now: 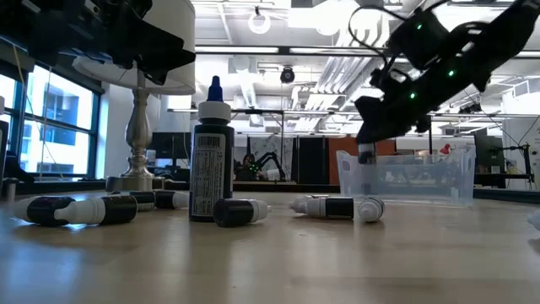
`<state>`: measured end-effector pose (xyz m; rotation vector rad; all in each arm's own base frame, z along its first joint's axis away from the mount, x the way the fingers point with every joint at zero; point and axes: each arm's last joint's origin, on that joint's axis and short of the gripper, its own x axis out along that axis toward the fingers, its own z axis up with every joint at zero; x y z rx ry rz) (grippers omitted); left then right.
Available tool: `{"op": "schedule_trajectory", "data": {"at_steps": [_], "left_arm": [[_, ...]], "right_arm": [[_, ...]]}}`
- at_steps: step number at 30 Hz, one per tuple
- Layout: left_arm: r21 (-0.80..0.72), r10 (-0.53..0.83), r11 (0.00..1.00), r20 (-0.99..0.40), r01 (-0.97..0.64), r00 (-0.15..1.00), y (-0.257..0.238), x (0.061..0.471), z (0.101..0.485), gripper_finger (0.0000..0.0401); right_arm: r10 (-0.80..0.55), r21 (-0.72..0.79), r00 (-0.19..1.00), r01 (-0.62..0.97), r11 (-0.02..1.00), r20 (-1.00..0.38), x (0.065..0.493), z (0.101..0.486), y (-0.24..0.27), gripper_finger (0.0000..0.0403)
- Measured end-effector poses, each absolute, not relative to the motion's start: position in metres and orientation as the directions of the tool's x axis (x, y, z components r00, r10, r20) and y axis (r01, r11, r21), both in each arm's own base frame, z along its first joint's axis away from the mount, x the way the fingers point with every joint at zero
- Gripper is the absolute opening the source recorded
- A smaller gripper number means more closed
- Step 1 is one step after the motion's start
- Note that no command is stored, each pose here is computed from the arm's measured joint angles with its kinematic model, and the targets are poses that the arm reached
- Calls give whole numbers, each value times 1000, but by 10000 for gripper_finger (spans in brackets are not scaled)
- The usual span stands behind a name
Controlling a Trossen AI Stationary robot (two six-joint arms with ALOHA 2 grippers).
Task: Pick & Place food coloring
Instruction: Put the large black food coloring bottle into the transparent bin, then put the large blue food coloring bottle into the transparent bin
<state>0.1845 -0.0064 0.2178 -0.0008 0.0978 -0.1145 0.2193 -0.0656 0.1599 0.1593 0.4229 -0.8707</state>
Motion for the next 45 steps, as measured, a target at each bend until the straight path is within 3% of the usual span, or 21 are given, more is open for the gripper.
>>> {"op": "schedule_trajectory", "data": {"at_steps": [12,23,27,30,34,37,45], "left_arm": [[-7,-114,994,-104,113,988,-6,184,217,177],[-7,-113,994,-103,113,988,-6,184,217,177],[-7,-113,994,-103,113,988,-6,184,217,177],[-16,-113,994,-103,112,988,-6,184,217,177],[-17,-113,994,-102,112,988,-6,184,217,177],[-17,-113,994,-102,112,988,-6,184,217,177],[-11,-117,993,-51,116,992,-6,183,224,177]], "right_arm": [[-703,-95,624,721,686,-342,230,160,-73,64],[-686,-137,648,686,714,-331,231,163,-71,132],[-662,-172,706,640,749,-251,235,187,-63,147],[-542,-141,821,524,840,-177,241,212,-50,151],[-161,-26,981,159,987,-105,252,237,-25,151],[49,28,995,-47,998,-87,266,240,-3,152],[206,-2,968,-209,978,-146,328,213,50,152]]}}
